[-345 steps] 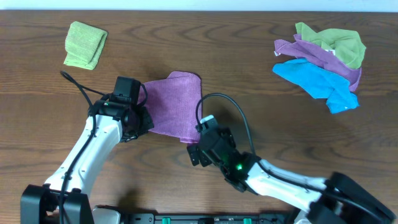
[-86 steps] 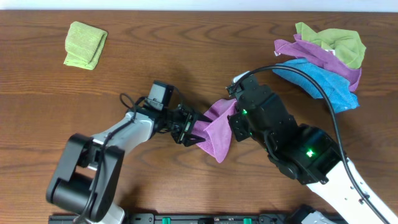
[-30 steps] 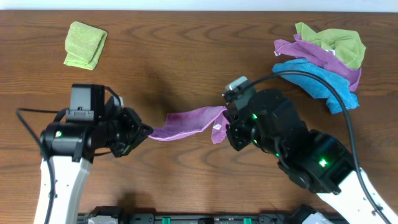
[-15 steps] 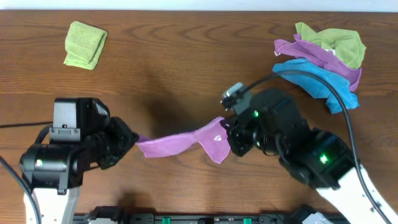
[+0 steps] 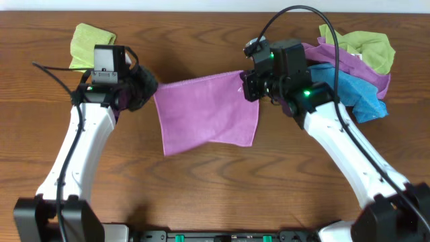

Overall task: Fold the cloth
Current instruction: 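Stretch the cloth between both grippers, raising it above the table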

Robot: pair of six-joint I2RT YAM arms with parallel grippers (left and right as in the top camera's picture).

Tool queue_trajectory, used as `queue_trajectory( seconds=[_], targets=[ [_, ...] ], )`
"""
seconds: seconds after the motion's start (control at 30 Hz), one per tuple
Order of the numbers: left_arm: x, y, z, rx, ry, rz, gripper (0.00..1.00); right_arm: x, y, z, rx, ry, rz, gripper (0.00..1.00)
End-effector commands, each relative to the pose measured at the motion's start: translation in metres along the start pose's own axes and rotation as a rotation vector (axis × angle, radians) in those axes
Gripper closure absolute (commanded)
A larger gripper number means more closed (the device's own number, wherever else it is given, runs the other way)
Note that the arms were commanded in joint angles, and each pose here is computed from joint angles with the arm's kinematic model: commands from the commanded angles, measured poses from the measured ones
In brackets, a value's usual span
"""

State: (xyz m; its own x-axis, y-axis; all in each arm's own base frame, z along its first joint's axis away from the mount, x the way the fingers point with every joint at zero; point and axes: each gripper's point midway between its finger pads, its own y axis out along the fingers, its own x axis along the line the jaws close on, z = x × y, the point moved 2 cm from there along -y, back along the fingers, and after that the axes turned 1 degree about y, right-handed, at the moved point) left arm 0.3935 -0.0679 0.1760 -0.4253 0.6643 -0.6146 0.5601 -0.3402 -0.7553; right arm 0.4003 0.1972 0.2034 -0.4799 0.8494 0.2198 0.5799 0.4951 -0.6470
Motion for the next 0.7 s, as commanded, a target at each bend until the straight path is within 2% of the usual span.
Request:
queue_trajectory(
  seconds=[0.0, 0.13, 0.17, 0.2, 0.23, 0.3, 0.4, 0.53, 0.57, 0.6, 0.67],
  targets=[
    [-0.001, 0.009, -0.019, -0.063, 0.008, -0.001, 0.94, -0.006, 0.01, -0.01, -0.037, -0.027, -0.005, 0.99],
    [-0.007, 0.023, -0.032, -0.107, 0.022, 0.031, 0.94, -0.01, 0.024, -0.012, -0.053, -0.031, -0.005, 0.99],
    [-0.008, 0.027, -0.04, -0.141, 0.032, 0.037, 0.8, -0.014, 0.029, -0.016, -0.075, -0.036, 0.009, 0.98],
    [-0.013, 0.029, -0.051, -0.192, 0.043, 0.054, 0.36, -0.022, 0.035, -0.026, -0.128, -0.045, 0.056, 0.71],
    [-0.022, 0.029, -0.062, -0.244, 0.06, 0.093, 0.04, -0.03, 0.039, -0.036, -0.18, -0.051, 0.101, 0.01],
    [-0.039, 0.02, -0.067, -0.271, 0.124, 0.157, 0.04, -0.04, 0.04, -0.054, -0.268, -0.048, 0.164, 0.01],
    [-0.035, 0.008, -0.046, -0.183, 0.111, 0.142, 0.04, -0.051, 0.036, -0.052, -0.258, -0.025, 0.233, 0.01],
    [0.008, 0.001, -0.002, -0.005, 0.045, -0.056, 0.04, -0.049, 0.03, -0.016, -0.082, 0.027, 0.238, 0.01],
    [0.025, 0.0, 0.021, 0.086, 0.027, -0.14, 0.04, -0.039, 0.026, 0.006, 0.02, 0.037, 0.196, 0.05],
    [0.035, -0.001, 0.032, 0.119, 0.031, -0.202, 0.04, -0.031, 0.024, 0.017, 0.071, 0.042, 0.164, 0.15],
    [0.051, -0.005, 0.047, 0.135, 0.057, -0.33, 0.03, -0.022, 0.02, 0.033, 0.145, 0.045, 0.141, 0.55]
  ],
)
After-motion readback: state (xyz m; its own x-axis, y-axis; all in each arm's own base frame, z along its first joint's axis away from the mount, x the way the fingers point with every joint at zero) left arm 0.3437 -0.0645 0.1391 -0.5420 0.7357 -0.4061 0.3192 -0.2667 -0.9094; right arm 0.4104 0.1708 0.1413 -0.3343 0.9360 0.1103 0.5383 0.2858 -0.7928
